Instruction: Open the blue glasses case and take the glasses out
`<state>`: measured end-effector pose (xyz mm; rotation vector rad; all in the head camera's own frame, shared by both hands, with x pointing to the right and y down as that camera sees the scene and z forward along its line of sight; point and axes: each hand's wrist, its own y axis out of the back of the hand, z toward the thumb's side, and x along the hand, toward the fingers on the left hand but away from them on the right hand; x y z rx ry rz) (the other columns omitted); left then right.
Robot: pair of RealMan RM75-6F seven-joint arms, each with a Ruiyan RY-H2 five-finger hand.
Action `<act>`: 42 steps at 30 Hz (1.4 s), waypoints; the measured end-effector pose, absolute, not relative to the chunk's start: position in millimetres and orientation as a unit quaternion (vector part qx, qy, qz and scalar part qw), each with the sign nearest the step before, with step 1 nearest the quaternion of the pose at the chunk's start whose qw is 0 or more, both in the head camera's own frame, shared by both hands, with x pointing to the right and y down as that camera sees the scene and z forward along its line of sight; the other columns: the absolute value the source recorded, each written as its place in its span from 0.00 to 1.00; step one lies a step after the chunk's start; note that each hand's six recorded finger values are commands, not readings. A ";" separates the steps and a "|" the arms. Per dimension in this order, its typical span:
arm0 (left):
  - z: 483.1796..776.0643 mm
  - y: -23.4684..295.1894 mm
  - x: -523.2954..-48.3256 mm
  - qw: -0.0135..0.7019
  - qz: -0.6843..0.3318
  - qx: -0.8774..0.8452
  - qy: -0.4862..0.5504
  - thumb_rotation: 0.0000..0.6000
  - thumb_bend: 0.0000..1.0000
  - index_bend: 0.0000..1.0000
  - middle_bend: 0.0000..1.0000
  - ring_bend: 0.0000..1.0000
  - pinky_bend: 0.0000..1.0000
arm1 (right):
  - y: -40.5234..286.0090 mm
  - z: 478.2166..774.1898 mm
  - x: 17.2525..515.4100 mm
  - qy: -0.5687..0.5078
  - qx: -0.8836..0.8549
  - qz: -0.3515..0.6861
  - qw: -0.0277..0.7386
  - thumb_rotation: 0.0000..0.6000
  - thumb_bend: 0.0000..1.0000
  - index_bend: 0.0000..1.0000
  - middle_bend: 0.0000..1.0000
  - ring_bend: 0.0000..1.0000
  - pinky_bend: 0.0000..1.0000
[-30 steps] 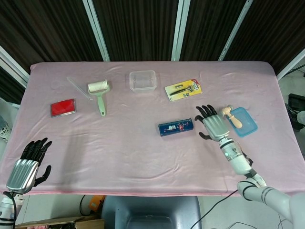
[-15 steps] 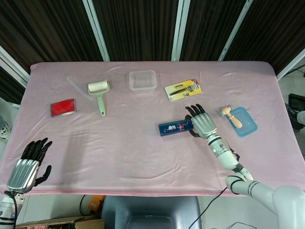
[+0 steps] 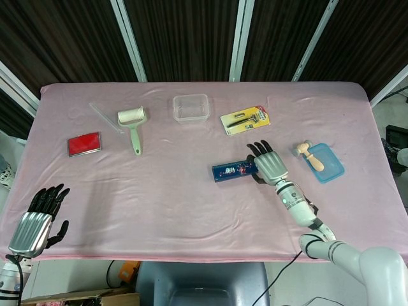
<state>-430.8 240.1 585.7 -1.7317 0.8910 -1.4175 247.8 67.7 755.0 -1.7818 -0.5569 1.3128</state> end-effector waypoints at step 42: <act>588.3 237.3 -434.4 0.351 -0.556 -0.668 0.348 1.00 0.44 0.00 0.00 0.00 0.05 | 33.8 757.5 216.9 -0.234 -0.688 0.543 0.420 1.00 0.61 0.56 0.25 0.16 0.08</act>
